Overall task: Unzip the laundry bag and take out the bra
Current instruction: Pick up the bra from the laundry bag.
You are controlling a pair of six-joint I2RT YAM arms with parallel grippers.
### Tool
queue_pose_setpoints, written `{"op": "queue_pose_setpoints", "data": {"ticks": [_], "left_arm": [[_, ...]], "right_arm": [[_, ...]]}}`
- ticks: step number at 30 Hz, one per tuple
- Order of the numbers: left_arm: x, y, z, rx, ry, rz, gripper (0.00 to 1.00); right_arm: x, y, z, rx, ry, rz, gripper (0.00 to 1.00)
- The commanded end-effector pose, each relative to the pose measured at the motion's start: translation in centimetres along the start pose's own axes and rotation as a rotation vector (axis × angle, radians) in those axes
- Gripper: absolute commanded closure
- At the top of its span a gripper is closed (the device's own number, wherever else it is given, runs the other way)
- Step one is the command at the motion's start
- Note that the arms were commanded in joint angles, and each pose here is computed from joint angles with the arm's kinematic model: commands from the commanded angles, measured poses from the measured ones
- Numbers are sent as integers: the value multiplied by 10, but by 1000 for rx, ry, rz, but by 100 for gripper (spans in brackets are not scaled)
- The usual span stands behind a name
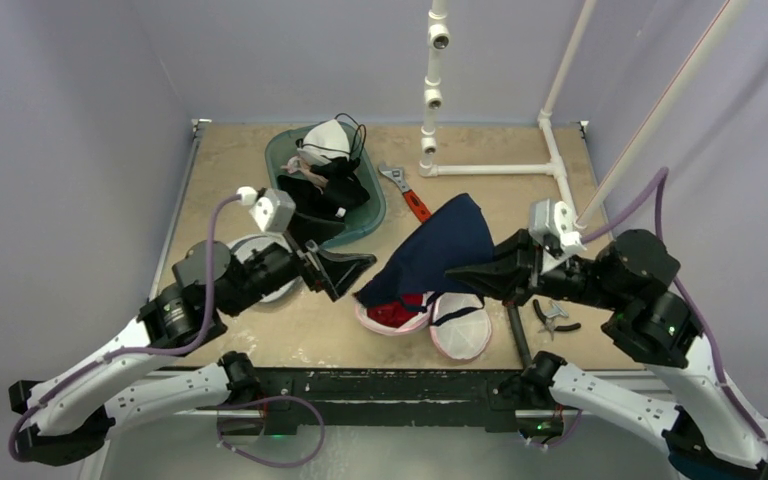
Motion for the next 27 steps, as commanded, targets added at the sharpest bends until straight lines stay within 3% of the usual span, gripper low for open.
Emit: {"op": "queue_pose_setpoints", "data": {"ticks": [1,13,20,27], "left_arm": [[17,-25,-38,186,352,-28,8],[49,-30,-76,95,621,75,6],[33,-34,-57,147,454,52,3],[28,-49,-66,155,511,10,1]], "right_arm": [[-10,-13,17,-122,-152,-87,100],[-7,-5,11,-166,-136,-61,100],[-13,-3,13,-171,-122,-68,100],[-13,4,17,-177,-179,-64,100]]}}
Point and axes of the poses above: each gripper's point midway between its finger pads, its own x axis out along the fingers, its own z axis along the line the jaws close on, y = z × x, the point moved 8 cm from there along -x, back along the fingers, and after that the axes turned 1 degree about x, right-handed, at the moved point
